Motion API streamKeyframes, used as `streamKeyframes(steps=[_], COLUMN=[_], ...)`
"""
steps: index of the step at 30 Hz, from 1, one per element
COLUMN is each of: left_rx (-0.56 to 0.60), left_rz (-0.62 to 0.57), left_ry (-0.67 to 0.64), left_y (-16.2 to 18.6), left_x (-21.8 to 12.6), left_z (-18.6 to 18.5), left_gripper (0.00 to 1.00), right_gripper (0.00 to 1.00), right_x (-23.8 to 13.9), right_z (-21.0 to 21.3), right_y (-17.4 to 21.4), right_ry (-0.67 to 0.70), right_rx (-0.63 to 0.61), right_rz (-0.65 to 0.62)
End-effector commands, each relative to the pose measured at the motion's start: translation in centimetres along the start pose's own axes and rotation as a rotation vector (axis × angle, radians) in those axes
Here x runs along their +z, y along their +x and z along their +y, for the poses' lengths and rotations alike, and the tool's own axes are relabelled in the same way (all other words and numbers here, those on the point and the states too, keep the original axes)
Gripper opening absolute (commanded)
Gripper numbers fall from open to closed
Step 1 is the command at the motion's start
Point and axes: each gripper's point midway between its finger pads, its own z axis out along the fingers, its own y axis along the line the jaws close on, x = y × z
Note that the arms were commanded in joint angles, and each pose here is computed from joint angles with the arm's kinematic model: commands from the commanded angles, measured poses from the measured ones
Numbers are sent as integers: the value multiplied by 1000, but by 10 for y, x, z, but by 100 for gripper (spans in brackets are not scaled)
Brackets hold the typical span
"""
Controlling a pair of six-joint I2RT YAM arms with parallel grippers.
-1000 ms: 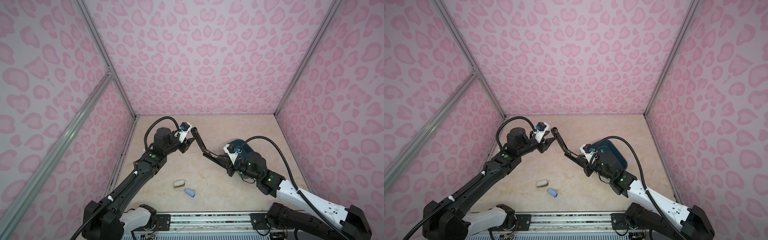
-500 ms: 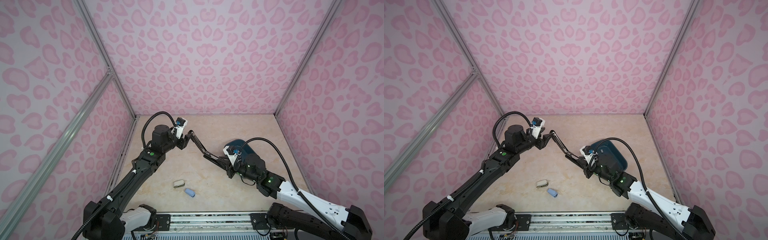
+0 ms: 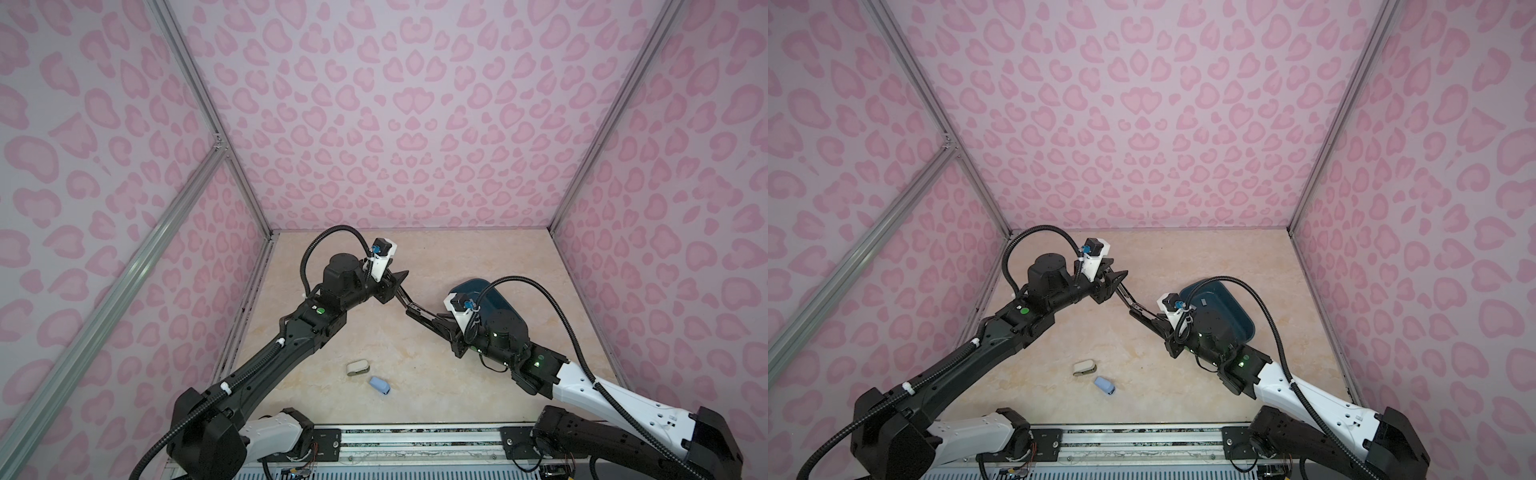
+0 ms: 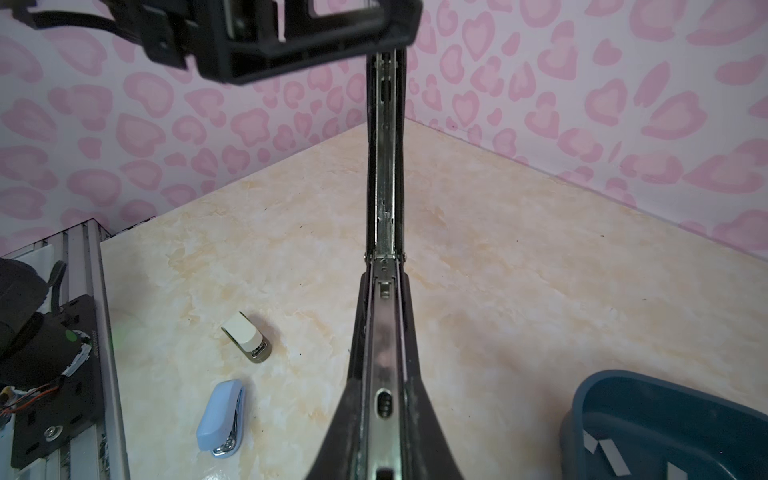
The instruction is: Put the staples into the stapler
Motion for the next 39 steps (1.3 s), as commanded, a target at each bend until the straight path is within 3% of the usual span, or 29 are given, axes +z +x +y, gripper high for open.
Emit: streamKeyframes(steps=[1, 9, 21, 29, 39], left_rx=[3, -31, -33, -132, -302], left_rz=[-15, 33, -103, -96, -58], left_ry=[-71, -127, -134, -119, -237], left_y=[5, 33, -2, 33, 77], left_x=[9, 17, -30, -73, -110], left_z=[13, 34, 27, 13, 22], left_gripper=[56, 56, 59, 62, 64], right_gripper=[0, 0, 0, 0, 0], right_x=[-3, -7, 13, 23, 45], right_z=[-1, -2, -6, -41, -45], right_y=[-27, -27, -1, 33, 75], right_ry=[7, 19, 161, 387, 406], right_rx=[-10, -3, -27, 9, 66], right_rz=[-114, -132, -92, -52, -4])
